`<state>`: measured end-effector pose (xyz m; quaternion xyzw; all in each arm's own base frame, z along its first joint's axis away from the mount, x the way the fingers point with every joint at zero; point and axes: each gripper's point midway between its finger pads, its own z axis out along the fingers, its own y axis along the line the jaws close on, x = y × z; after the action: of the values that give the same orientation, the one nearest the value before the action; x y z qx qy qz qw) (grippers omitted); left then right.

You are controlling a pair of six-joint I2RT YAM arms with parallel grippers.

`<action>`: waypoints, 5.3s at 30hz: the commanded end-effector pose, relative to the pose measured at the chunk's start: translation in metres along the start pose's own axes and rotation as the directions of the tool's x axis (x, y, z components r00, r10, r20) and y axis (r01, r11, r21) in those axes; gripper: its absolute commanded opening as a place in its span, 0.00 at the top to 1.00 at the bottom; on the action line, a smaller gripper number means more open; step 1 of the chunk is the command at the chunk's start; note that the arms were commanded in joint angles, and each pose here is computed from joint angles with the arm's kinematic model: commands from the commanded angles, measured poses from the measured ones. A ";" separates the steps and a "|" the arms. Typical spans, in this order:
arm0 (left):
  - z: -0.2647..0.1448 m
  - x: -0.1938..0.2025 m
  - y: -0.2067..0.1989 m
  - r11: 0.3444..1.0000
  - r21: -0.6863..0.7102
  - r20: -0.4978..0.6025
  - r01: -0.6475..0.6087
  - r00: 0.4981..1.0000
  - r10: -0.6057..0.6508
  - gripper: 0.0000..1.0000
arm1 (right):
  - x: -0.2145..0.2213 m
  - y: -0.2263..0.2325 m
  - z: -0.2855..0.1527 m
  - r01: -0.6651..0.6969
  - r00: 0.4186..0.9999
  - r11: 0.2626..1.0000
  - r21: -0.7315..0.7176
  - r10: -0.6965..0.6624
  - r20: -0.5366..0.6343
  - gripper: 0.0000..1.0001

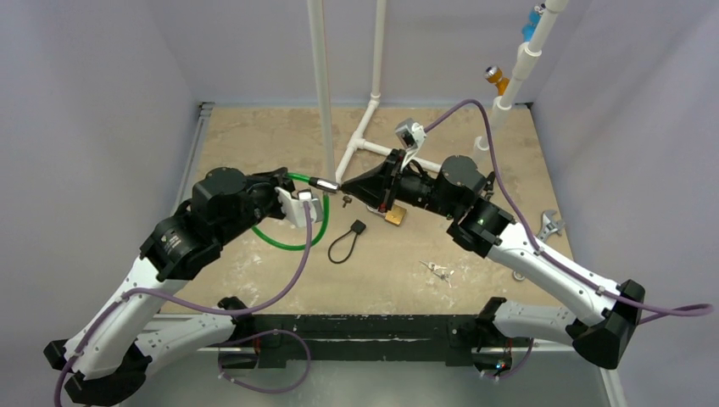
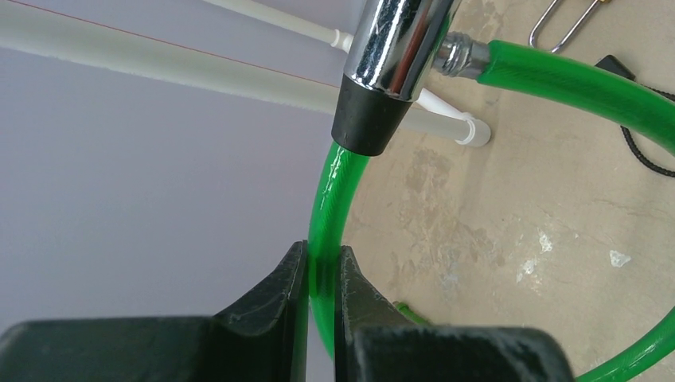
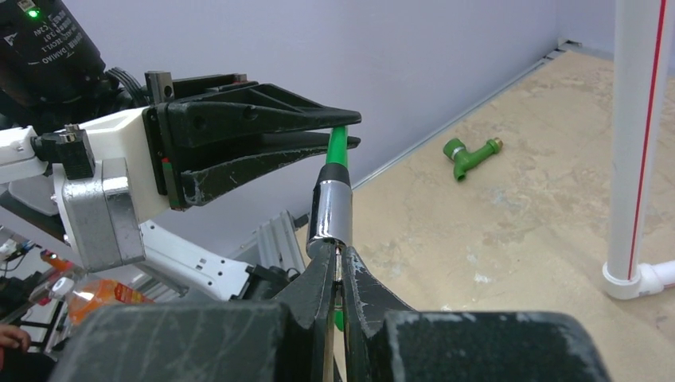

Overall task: Unlock with the key
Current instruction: Unlock the lock.

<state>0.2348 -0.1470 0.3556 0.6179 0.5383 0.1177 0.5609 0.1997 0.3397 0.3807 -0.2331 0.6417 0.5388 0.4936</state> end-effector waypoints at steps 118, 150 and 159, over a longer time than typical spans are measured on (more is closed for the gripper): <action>-0.013 -0.086 -0.075 0.612 0.690 0.167 0.387 0.737 -0.655 1.00 | -0.037 0.035 -0.026 0.253 0.959 0.961 -0.109 -0.265 -0.104 0.67; -0.015 -0.087 -0.056 0.681 0.627 0.208 0.378 0.761 -0.614 1.00 | 0.003 0.038 -0.006 0.231 0.940 0.952 -0.200 -0.272 -0.206 0.73; -0.014 -0.088 -0.048 0.704 0.601 0.225 0.378 0.766 -0.603 1.00 | 0.003 0.032 -0.004 0.240 0.941 0.957 -0.165 -0.271 -0.201 1.00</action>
<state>0.1621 -0.2163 0.3228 0.5763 0.6166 -0.3326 0.4208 0.1670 0.3478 0.3775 -0.4116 0.6304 0.4892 0.4402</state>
